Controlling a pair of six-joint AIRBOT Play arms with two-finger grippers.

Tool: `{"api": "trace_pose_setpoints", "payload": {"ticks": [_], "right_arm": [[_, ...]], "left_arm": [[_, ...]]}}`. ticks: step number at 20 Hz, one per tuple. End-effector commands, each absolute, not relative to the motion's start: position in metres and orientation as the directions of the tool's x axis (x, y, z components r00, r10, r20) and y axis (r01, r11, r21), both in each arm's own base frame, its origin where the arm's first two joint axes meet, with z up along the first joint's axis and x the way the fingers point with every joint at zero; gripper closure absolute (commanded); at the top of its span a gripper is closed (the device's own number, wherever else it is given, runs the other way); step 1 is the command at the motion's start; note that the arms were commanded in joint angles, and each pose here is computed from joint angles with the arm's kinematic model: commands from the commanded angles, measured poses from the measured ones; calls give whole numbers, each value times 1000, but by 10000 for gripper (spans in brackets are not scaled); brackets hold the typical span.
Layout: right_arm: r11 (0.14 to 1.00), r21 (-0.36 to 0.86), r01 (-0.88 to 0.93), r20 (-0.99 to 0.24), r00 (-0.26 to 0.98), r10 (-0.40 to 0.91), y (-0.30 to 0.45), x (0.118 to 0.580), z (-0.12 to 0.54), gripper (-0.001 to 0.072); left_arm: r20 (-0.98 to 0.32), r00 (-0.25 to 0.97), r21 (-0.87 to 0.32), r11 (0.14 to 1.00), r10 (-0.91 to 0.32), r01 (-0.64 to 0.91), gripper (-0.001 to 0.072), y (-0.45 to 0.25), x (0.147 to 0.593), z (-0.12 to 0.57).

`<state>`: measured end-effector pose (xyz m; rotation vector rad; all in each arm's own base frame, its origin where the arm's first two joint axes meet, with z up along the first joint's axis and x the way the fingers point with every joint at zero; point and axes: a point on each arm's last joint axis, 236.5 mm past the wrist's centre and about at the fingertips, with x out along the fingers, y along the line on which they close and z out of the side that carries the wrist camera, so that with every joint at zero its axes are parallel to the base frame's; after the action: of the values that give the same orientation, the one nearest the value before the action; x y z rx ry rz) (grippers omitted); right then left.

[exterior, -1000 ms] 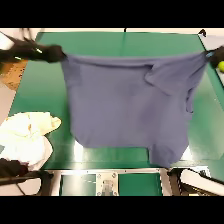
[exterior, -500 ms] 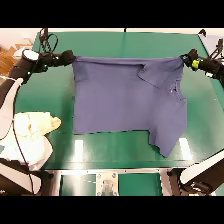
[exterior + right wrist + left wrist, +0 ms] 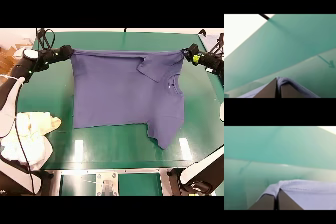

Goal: Fold the shirts.

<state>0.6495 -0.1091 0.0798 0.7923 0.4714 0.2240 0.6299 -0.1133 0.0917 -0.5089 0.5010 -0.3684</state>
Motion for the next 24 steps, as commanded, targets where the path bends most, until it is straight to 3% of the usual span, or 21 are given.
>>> {"api": "trace_pose_setpoints", "payload": {"ticks": [1, 5, 8, 10, 15, 24], "right_arm": [[694, 719, -39, -302, 882, 362, -109, 653, 91, 693], [741, 671, 25, -478, 779, 406, -114, 621, 49, 695], [809, 577, 110, -699, 580, 419, -122, 568, -10, 696], [824, 546, 154, -777, 460, 429, -125, 535, -38, 697], [830, 524, 189, -830, 332, 448, -127, 496, -48, 696], [830, 494, 259, -865, 239, 441, -120, 472, -88, 695]], "left_arm": [[-321, 829, -529, 813, -458, 245, 687, -115, 633, 101], [-473, 723, -476, 836, -504, 273, 687, -126, 608, 63], [-667, 554, -437, 864, -499, 251, 686, -125, 569, 9], [-738, 434, -459, 856, -516, 238, 687, -129, 541, -23], [-810, 257, -486, 849, -527, 208, 687, -131, 497, -47], [-866, 189, -439, 884, -464, 161, 687, -136, 485, -85]]}}
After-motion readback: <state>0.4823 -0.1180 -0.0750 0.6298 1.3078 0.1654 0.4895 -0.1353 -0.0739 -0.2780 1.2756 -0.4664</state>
